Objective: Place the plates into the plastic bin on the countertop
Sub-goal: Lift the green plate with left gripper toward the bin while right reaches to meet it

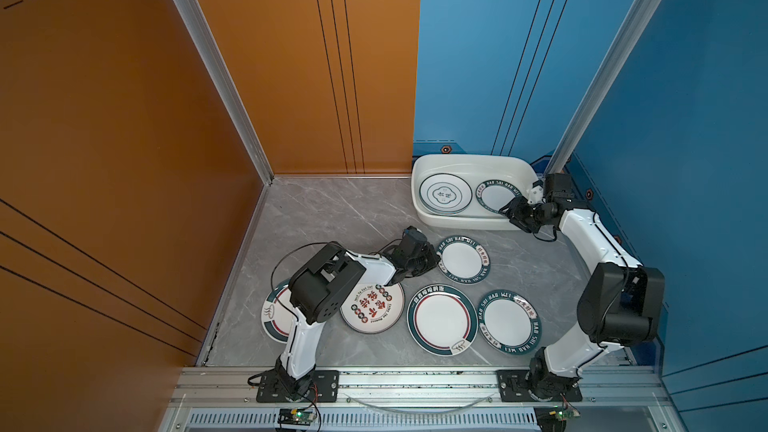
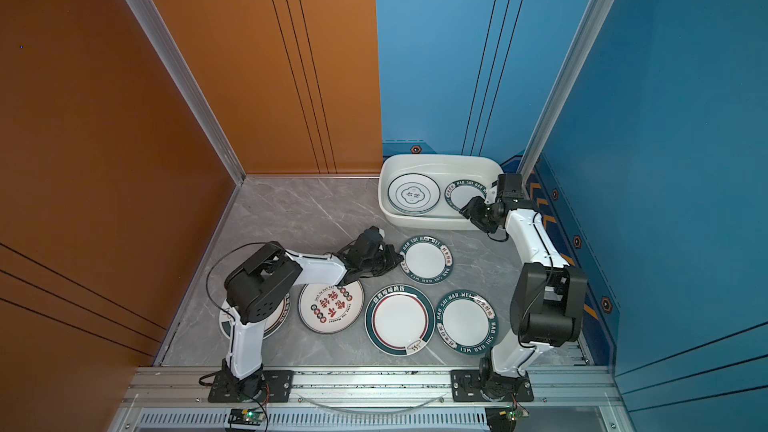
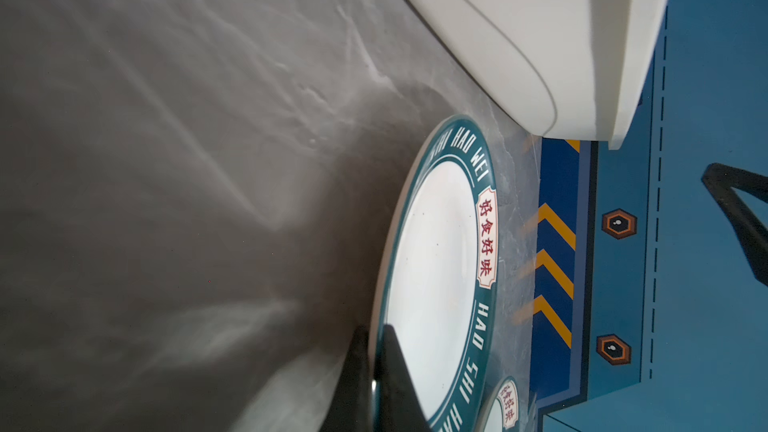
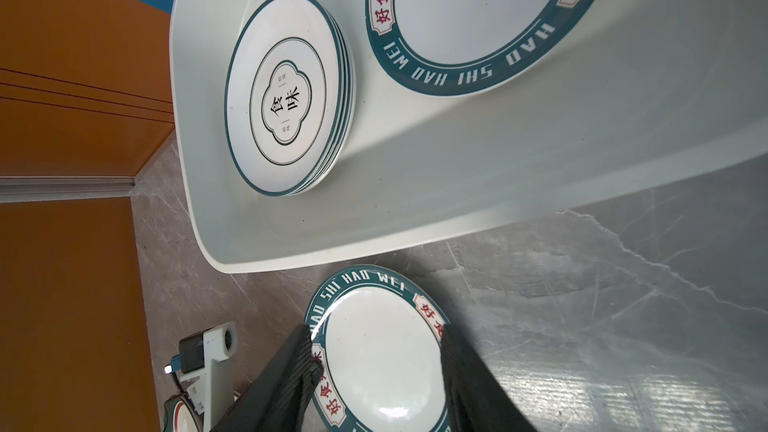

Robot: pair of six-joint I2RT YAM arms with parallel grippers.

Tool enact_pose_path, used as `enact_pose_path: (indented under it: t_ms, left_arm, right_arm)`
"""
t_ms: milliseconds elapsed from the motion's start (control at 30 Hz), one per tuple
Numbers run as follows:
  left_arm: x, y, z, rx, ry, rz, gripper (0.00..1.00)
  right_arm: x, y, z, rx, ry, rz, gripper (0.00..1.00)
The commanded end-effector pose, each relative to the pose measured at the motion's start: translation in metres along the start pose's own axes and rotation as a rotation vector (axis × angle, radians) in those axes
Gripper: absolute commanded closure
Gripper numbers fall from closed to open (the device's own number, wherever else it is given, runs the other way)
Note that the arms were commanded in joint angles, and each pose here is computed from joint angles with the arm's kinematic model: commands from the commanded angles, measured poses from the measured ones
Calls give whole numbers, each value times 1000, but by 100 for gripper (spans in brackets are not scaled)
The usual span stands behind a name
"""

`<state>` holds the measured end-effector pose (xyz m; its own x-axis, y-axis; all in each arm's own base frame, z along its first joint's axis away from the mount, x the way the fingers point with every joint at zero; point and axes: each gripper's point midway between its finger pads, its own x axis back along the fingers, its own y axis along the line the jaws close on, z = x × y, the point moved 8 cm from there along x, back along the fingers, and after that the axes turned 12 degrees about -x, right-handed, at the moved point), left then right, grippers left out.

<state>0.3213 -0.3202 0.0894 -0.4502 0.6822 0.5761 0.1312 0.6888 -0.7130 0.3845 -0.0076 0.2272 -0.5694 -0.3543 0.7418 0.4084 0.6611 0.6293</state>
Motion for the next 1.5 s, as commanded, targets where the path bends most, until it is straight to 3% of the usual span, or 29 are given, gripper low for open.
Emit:
enact_pose_path:
  t_ms: [0,300,633,1033,1367,1400,1467]
  left_arm:
    - [22,30,7,-2,43,-69,100]
    - [81,76,-7,69,-8,-89,100]
    - [125,99,-27,115,-66,-53,100]
    - [174,76,-64,96,-126,21,100]
    - [210,37,-81,9,-101,102,100]
    - [211,34,-83,3,-100,112,100]
    - [213,29,-87,-4,-100,121,100]
  right_arm:
    - [4,9,6,26,4,-28,47]
    - [-4,23,14,68,40,-56,47]
    - [-11,52,33,162,133,-203,45]
    - [-24,76,57,231,234,-311,43]
    - [-41,84,76,222,362,-416,31]
    - [-43,86,79,222,381,-438,23]
    - [-46,89,85,229,414,-466,20]
